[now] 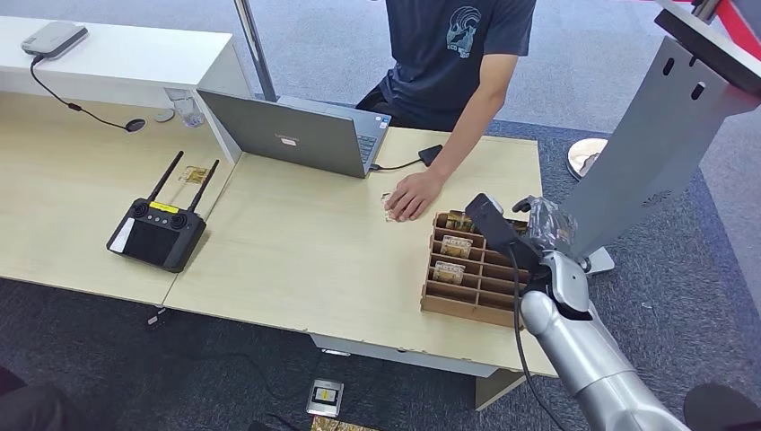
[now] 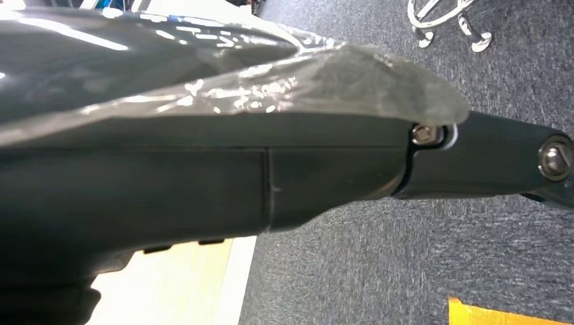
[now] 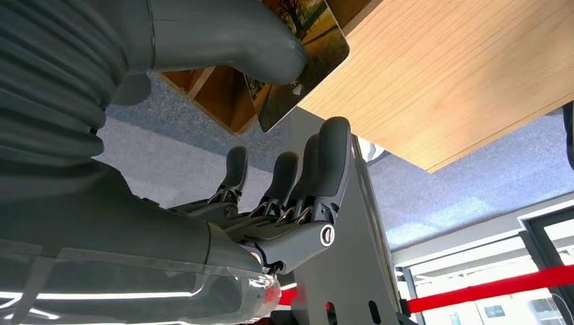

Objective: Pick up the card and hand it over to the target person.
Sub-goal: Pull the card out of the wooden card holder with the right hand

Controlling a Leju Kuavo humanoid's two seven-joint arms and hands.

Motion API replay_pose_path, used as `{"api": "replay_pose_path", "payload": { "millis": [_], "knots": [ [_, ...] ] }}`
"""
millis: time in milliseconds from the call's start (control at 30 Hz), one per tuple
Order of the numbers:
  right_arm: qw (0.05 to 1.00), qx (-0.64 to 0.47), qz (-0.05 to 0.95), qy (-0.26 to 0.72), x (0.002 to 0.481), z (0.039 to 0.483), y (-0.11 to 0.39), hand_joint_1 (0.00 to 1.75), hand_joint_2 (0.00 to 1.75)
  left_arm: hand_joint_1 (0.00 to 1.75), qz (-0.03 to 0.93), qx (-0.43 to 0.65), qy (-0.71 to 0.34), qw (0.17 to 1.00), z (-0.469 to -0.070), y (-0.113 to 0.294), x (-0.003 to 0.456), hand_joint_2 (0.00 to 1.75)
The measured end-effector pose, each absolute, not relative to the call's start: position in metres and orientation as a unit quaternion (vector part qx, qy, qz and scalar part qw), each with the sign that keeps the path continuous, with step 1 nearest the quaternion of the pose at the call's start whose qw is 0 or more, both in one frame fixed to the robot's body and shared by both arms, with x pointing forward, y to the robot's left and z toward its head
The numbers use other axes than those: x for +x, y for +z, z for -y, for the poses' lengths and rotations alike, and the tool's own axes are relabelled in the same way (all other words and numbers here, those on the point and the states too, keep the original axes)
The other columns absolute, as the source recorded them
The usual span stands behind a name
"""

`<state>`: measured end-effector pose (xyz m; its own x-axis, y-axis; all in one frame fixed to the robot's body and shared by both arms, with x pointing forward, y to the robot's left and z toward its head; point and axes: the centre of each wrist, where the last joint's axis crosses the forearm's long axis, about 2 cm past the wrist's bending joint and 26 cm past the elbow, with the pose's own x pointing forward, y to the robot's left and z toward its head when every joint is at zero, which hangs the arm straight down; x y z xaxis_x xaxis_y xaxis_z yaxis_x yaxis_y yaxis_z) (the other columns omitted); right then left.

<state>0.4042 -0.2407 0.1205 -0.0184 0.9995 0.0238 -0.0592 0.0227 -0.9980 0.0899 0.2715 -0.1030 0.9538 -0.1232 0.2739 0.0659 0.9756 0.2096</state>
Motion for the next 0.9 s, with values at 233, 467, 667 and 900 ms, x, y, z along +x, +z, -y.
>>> {"api": "replay_pose_path", "payload": {
  "millis": [233,467,667,900],
  "knots": [
    [0.520,-0.472,0.489,0.518,0.402,0.241,0.117,0.92,1.75,0.00,0.144,0.100,-0.047,0.983,-0.271,-0.103,0.087,0.00],
    [0.532,-0.472,0.474,0.519,0.400,0.247,0.111,0.94,1.75,0.00,0.145,0.099,-0.053,0.983,-0.271,-0.103,0.091,0.00],
    [0.536,-0.470,0.471,0.520,0.398,0.249,0.108,0.96,1.75,0.00,0.145,0.100,-0.053,0.983,-0.271,-0.103,0.091,0.00],
    [0.537,-0.471,0.472,0.516,0.397,0.248,0.108,1.02,1.75,0.00,0.146,0.100,-0.054,0.983,-0.272,-0.103,0.091,0.00]
  ]
}}
